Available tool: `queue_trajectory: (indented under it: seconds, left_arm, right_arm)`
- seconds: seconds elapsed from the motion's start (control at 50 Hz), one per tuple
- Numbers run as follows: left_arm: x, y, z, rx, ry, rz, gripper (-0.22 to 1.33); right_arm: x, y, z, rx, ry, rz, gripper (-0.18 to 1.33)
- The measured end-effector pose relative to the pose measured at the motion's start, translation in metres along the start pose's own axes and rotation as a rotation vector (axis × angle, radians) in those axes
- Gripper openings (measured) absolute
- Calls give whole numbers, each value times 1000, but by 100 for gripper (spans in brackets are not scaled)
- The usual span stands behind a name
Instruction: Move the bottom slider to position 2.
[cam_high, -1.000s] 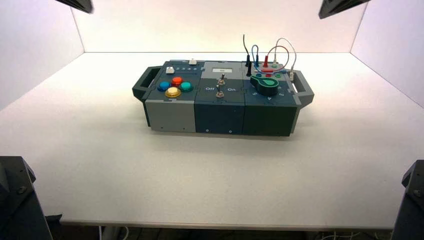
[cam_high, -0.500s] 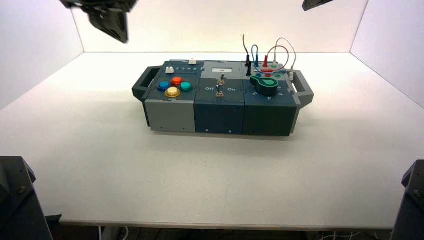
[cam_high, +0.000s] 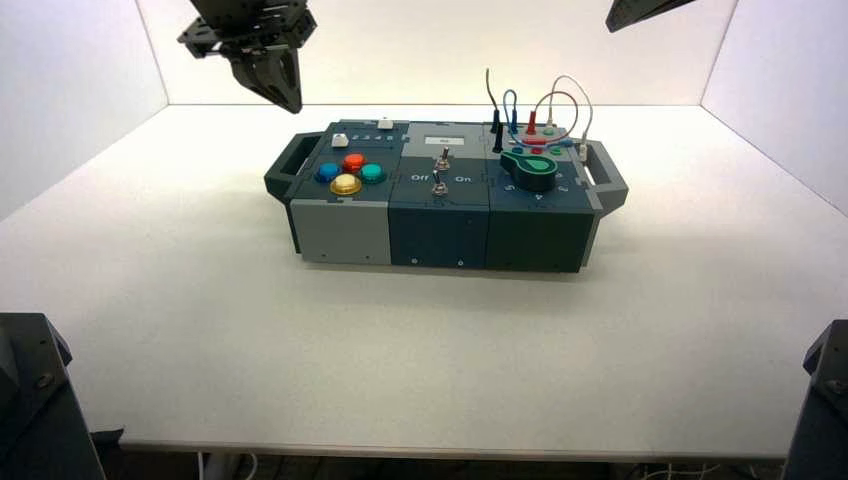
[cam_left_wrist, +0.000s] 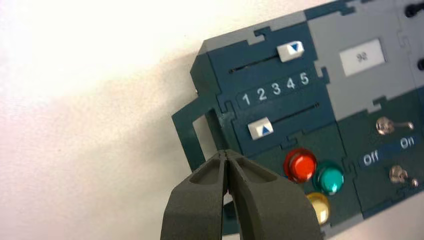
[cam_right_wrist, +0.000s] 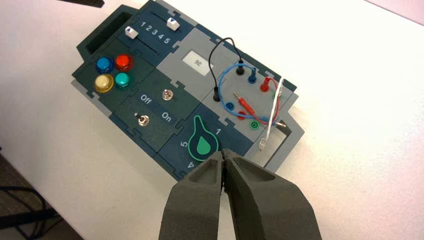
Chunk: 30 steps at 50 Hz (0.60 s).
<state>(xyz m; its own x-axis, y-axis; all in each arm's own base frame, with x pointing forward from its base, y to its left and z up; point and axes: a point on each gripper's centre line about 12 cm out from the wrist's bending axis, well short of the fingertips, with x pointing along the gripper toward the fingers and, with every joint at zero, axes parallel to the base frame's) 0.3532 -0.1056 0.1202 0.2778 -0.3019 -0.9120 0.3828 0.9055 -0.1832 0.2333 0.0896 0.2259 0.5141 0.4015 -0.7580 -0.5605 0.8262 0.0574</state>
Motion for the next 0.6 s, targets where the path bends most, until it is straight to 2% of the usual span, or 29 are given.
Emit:
queue_trajectory:
  seconds: [0.12,0.18,0.42,0.6]
  left_arm:
    - [10,1,-1,-35,21,-6,-16]
    - [13,0,0,-38,23,-7,-16]
    - [28,-7,-2,-42,34,-7,-16]
    - [32,-16,0,-19,3,3,-16]
  right_arm:
    - [0,0,1,-1,-8,-6,-13]
    - [0,-1,1,-1,-12,-9,-13]
    - [0,-2,2,-1,-22,-16,-13]
    - [1,-2,2,0,-21,-18,-13]
